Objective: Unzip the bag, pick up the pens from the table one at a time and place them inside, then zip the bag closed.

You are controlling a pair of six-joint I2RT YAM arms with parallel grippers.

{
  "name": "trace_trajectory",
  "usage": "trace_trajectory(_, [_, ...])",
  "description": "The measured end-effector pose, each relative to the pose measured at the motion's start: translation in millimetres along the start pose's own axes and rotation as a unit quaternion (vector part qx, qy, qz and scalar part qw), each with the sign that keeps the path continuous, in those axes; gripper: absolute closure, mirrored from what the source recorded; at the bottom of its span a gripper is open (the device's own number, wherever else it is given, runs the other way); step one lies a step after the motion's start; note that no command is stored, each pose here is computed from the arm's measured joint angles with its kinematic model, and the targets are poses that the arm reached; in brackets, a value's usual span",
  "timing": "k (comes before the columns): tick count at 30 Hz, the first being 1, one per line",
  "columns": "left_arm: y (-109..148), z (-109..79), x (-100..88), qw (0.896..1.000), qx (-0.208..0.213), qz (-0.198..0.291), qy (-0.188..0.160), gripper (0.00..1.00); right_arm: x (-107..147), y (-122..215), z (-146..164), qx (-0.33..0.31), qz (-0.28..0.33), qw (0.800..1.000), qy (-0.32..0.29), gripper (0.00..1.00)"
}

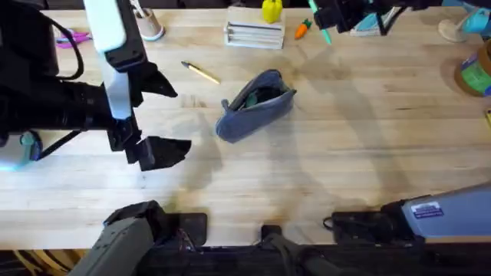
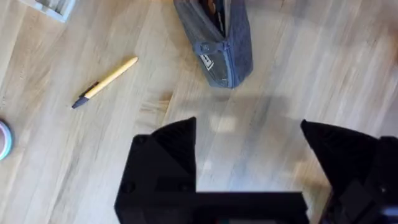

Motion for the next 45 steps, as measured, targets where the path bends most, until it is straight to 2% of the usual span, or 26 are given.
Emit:
trace_trajectory(4, [0.0,0.0,0.0,1.000,0.000,0.000,0.000,0.008,-20.9,24.5,13.9,-0.029,-0.053,0.997,0.050,0.972])
trace_trajectory(8, [0.0,0.0,0.0,1.000,0.000,0.000,0.000,0.007,-30.5,36.0,39.2,-0.092,-0.097,0.985,0.110,0.972])
trace_trajectory(9, [0.0,0.0,0.0,1.000,0.000,0.000,0.000,0.007,-33.4,41.1,60.4,-0.138,-0.123,0.969,0.165,0.973])
trace_trajectory(16, [0.0,0.0,0.0,1.000,0.000,0.000,0.000,0.007,-25.7,40.9,114.2,-0.225,-0.151,0.900,0.343,0.972])
trace_trajectory(19, [0.0,0.0,0.0,1.000,0.000,0.000,0.000,0.007,-17.9,30.2,133.0,-0.255,-0.144,0.871,0.394,0.972])
trace_trajectory(23, [0.0,0.0,0.0,1.000,0.000,0.000,0.000,0.008,-3.4,8.1,148.1,-0.270,-0.098,0.837,0.466,0.972])
trace_trajectory(29, [0.0,0.0,0.0,1.000,0.000,0.000,0.000,0.007,16.1,-20.4,155.4,-0.260,-0.015,0.767,0.586,0.972])
trace_trajectory(34, [0.0,0.0,0.0,1.000,0.000,0.000,0.000,0.008,15.7,-25.5,154.5,-0.240,0.010,0.723,0.648,0.972])
trace_trajectory(39, [0.0,0.0,0.0,1.000,0.000,0.000,0.000,0.007,17.3,-26.0,152.4,-0.235,0.019,0.697,0.677,0.973])
trace_trajectory(45, [0.0,0.0,0.0,1.000,0.000,0.000,0.000,0.007,16.0,-26.1,154.2,-0.235,0.011,0.681,0.693,0.972])
Point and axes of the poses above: each hand's point on the last joint's axis, 136 mm out from that joint toward the fingers, its own y axis back along the fingers, its own z axis along the line the jaws close on, x = y × z, the point moved 3 cm from there along y, back along the fingers, and after that the axes turned 13 degrees about y, right-handed, at the moved point
